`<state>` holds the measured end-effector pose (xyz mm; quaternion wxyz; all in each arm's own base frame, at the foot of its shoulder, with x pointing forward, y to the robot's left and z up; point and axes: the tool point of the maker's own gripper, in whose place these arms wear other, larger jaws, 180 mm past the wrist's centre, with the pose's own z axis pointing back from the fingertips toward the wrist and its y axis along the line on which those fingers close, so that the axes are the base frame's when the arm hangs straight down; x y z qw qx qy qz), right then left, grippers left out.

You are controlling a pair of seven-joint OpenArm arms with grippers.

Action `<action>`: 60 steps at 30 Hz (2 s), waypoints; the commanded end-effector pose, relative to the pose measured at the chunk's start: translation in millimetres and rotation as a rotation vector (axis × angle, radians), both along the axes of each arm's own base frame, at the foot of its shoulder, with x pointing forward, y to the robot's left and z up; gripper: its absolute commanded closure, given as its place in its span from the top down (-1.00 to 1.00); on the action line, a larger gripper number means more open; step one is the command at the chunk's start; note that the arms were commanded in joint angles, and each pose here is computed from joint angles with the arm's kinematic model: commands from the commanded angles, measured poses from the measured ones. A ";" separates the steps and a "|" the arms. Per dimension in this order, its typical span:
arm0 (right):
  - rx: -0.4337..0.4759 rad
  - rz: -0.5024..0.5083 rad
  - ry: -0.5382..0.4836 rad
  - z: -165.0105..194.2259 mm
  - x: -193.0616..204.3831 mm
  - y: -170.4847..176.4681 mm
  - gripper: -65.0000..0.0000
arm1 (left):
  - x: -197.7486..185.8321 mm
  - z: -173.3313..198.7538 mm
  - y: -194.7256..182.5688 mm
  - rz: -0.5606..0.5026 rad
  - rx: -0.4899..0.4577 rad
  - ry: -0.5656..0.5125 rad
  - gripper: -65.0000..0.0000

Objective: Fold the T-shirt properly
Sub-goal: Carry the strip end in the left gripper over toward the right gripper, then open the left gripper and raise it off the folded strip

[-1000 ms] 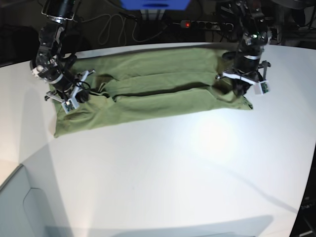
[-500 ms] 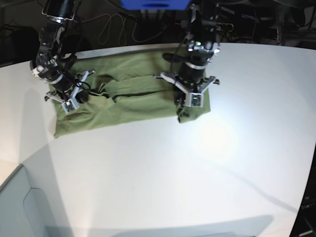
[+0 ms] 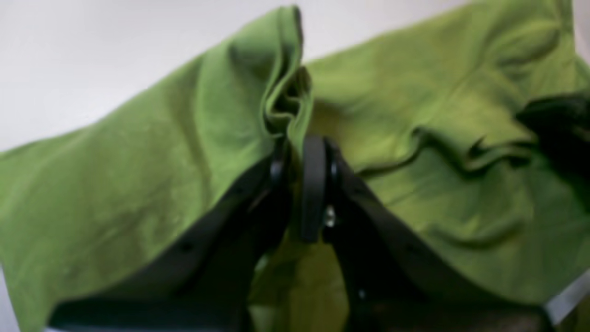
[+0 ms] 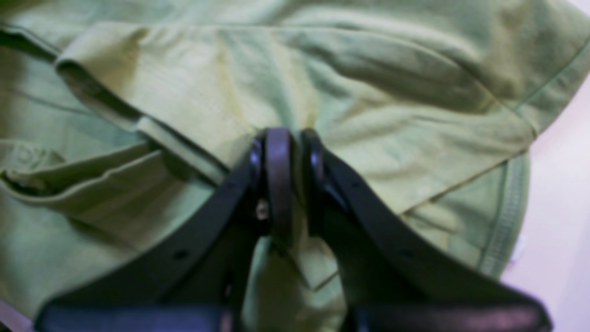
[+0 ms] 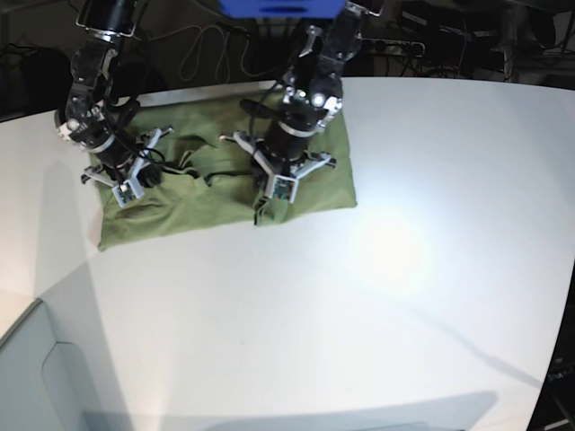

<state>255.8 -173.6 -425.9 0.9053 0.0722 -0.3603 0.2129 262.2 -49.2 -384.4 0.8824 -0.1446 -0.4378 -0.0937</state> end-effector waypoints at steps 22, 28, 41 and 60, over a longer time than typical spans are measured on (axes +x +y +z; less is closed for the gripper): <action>-0.037 0.020 0.026 -2.2 -4.2 -6.4 -0.93 | 16.8 10.3 -28.7 -0.056 -0.021 -0.062 -1.00; -0.037 0.020 0.028 -2.6 -4.8 -6.4 -0.92 | 15.9 9.2 -28.9 -0.059 -0.019 -0.055 -1.00; -0.038 0.020 0.025 -1.7 -4.4 -6.4 -0.92 | 9.0 65.0 -41.6 -0.070 -0.104 -0.167 -0.25; -0.035 0.020 0.020 -0.9 -2.5 -5.7 -0.92 | -36.6 25.5 30.1 0.050 -0.123 -0.005 0.00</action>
